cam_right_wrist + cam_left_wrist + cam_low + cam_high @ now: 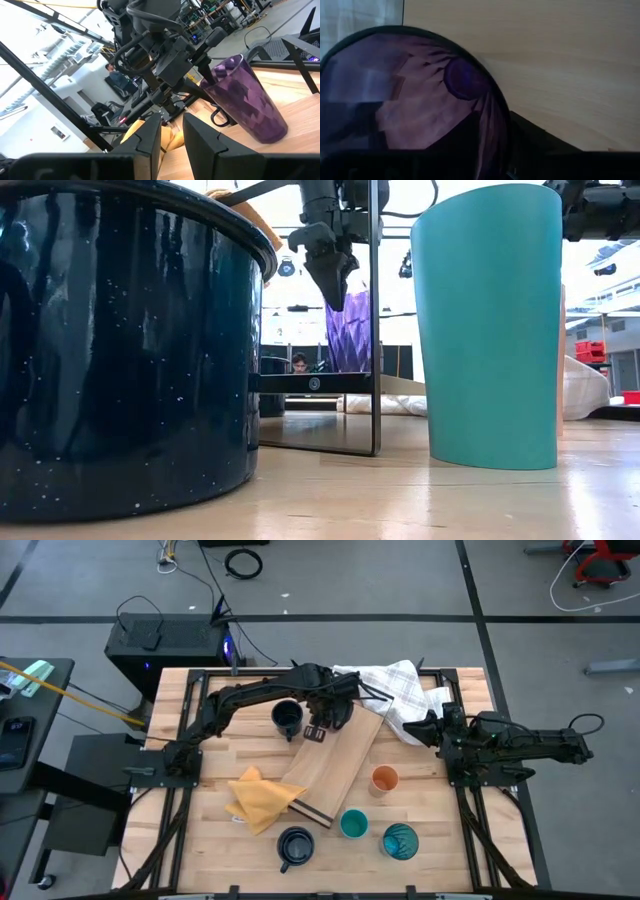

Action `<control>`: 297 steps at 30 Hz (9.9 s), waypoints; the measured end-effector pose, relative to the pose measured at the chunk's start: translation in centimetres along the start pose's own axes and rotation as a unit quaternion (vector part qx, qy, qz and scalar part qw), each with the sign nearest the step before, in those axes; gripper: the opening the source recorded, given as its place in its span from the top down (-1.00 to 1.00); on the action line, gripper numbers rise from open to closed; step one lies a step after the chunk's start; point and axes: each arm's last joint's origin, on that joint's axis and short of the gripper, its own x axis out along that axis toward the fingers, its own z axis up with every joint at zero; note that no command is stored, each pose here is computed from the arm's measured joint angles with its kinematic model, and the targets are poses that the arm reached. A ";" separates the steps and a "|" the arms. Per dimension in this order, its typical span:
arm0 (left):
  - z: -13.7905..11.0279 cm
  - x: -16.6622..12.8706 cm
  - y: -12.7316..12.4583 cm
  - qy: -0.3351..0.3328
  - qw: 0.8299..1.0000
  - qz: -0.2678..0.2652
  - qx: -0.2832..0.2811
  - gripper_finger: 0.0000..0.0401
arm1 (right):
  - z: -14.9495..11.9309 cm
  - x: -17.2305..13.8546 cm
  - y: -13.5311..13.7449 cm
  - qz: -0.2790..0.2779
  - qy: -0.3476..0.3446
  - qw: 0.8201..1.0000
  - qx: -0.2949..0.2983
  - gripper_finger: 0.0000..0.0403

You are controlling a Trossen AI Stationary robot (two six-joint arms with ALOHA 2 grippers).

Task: Stack small to large cups/mugs on shelf
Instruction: Put the purple cup on the shelf, then put the orange cup on the shelf

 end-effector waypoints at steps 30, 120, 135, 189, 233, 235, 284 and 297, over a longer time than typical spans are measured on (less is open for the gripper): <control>0.3 -0.3 0.5 -0.009 0.999 0.042 -0.016 -0.15 | 0.0 0.0 0.0 0.000 0.000 1.000 0.000 0.56; -6.0 -17.9 -6.6 -0.125 0.966 0.056 -0.220 -0.31 | 4.1 -1.2 3.5 0.076 -0.040 0.995 -0.046 0.56; -1.6 -20.5 -11.1 -0.302 0.944 0.077 -0.112 -0.29 | 7.8 1.1 7.7 0.126 0.039 0.987 -0.096 0.56; -20.6 -34.8 -11.3 -0.429 0.826 0.254 -0.261 -0.05 | 1.7 8.4 6.1 -0.048 0.422 0.889 -0.170 0.27; -27.2 -19.5 -16.8 -0.632 0.693 0.156 -0.310 0.08 | 0.6 8.6 3.6 -0.121 0.513 0.839 -0.134 0.26; -27.2 -19.5 -16.8 -0.632 0.694 0.156 -0.310 0.08 | 0.2 9.0 3.3 -0.123 0.525 0.832 -0.130 0.26; -27.2 -19.5 -16.8 -0.631 0.695 0.158 -0.306 0.12 | -2.7 11.8 1.7 -0.139 0.575 0.798 -0.120 0.79; -27.2 -19.5 -16.8 -0.631 0.695 0.158 -0.306 0.14 | -2.7 11.8 1.7 -0.132 0.577 0.796 -0.126 0.97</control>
